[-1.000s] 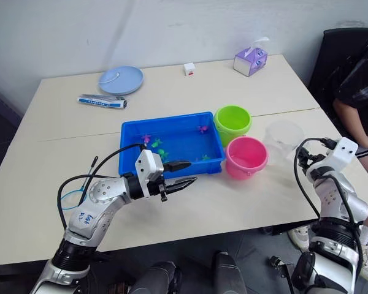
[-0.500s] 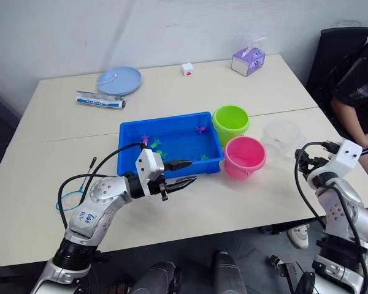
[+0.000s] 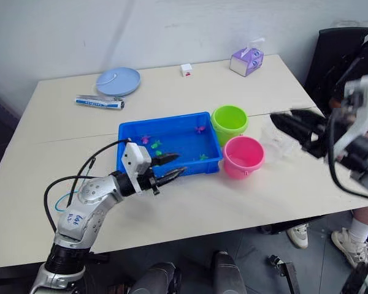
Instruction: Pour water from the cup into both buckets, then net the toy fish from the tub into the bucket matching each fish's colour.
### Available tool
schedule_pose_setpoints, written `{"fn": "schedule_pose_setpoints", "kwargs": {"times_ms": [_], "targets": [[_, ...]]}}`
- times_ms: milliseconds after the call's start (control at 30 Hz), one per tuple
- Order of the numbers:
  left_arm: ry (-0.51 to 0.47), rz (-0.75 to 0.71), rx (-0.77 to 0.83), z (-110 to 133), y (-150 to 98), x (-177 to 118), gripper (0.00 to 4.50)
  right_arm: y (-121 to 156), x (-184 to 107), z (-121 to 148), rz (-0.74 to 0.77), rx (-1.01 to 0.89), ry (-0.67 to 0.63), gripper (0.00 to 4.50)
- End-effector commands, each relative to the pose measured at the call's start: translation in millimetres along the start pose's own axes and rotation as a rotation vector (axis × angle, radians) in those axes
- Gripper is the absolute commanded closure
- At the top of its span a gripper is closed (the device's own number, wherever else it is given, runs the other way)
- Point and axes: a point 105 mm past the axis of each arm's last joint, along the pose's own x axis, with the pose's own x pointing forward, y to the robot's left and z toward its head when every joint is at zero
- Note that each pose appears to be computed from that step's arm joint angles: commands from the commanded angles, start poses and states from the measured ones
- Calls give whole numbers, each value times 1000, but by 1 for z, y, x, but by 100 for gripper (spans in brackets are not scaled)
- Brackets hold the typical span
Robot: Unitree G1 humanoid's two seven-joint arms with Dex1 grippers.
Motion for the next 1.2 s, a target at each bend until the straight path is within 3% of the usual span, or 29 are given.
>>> {"fn": "schedule_pose_setpoints", "kwargs": {"times_ms": [33, 167, 333, 600, 667, 900, 1200], "targets": [[-54, 166, 25, 19, 23, -19, 210, 20, 21, 4, 108, -20, 15, 21], [-53, 384, 44, 21, 48, -50, 210, 42, 40, 2, 235, -41, 42, 21], [23, 673, 55, 8, 86, -102, 210, 55, 60, -1, 331, -61, 63, 21], [105, 878, 29, -3, 119, -155, 210, 60, 73, -6, 401, -84, 97, 21], [164, 934, 12, -13, 134, -174, 210, 60, 76, -8, 409, -83, 106, 21], [322, 962, -86, -49, 152, -204, 210, 60, 82, -17, 413, -83, 132, 21], [442, 867, -215, -92, 145, -193, 210, 59, 85, -19, 408, -84, 135, 21]]}}
